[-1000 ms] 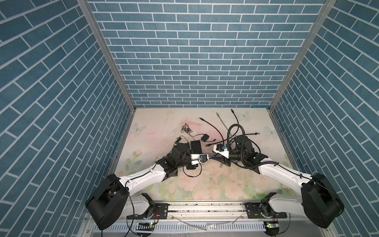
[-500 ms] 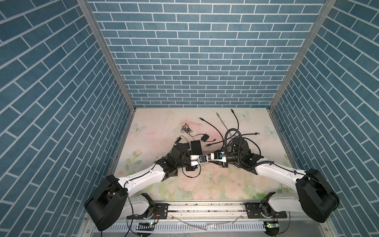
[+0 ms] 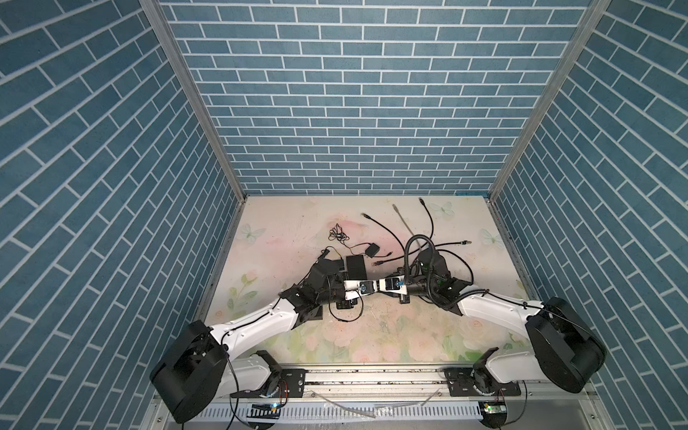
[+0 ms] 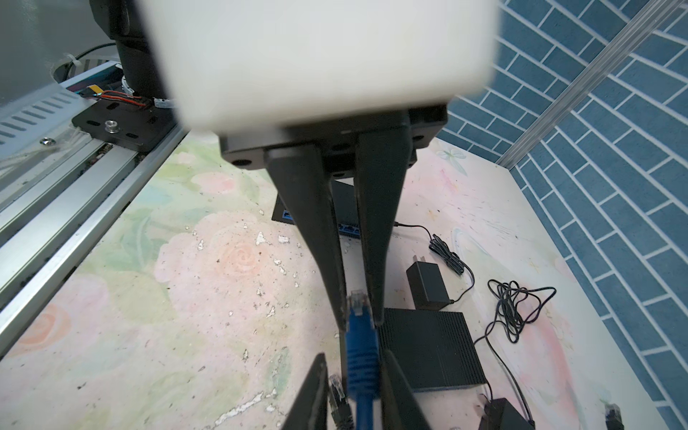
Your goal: Insert the plug into the switch port
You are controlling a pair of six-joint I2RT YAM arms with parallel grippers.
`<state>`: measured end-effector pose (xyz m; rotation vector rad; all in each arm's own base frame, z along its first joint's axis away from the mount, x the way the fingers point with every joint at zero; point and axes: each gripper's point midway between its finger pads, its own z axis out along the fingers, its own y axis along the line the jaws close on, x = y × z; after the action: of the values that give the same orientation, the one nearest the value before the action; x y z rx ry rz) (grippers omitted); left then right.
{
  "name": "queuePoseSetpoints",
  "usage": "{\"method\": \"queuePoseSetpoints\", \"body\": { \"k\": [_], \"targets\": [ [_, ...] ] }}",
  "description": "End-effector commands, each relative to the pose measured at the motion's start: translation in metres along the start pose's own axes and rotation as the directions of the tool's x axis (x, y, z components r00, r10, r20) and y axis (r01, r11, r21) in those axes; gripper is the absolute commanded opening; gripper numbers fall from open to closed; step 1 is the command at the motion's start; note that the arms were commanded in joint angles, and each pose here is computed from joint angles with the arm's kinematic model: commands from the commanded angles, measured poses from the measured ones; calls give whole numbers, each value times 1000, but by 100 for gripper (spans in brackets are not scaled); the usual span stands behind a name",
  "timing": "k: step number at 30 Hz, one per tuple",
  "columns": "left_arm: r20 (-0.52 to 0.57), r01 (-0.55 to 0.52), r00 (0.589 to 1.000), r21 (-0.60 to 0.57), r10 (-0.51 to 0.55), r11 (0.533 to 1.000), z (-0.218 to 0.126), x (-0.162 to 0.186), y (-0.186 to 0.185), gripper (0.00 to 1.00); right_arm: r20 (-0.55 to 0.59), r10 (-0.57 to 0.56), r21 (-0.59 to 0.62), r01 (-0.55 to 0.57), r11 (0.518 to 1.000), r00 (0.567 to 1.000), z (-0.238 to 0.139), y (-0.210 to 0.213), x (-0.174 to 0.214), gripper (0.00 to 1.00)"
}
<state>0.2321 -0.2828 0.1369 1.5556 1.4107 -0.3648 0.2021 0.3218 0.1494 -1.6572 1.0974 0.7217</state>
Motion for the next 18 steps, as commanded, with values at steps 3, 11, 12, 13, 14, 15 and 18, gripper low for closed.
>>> {"method": "queuePoseSetpoints", "body": {
  "k": [3, 11, 12, 13, 14, 15, 18],
  "targets": [
    [28, 9, 1000, -2, -9, 1000, -3, -5, 1, 0, 53, -43, -15, 44, 999, 998, 5, -3, -13, 12],
    [26, 88, 996, -92, -86, 992, -7, -2, 16, 26, 29, -8, -26, 9, 1000, 1000, 10, 2, 1, 0],
    [18, 125, 992, -125, -124, 984, -9, 1, 23, 33, 23, 4, -19, -3, 1000, 1000, 12, 1, 4, 0],
    [13, 177, 984, -154, -177, 972, -12, 4, 30, 40, 18, 22, -10, -22, 1000, 1000, 14, 0, 9, 0],
    [7, 220, 975, -175, -222, 960, -15, 9, 34, 44, 12, 39, -1, -39, 999, 999, 15, 0, 12, 0],
    [3, 264, 963, -202, -269, 943, -19, 13, 39, 45, 9, 65, 8, -65, 998, 998, 17, -1, 16, 0],
    [28, 381, 920, -309, -392, 872, -34, 20, 54, 47, 31, 132, 42, -133, 990, 991, 21, -4, 22, 0]
  ]
}}
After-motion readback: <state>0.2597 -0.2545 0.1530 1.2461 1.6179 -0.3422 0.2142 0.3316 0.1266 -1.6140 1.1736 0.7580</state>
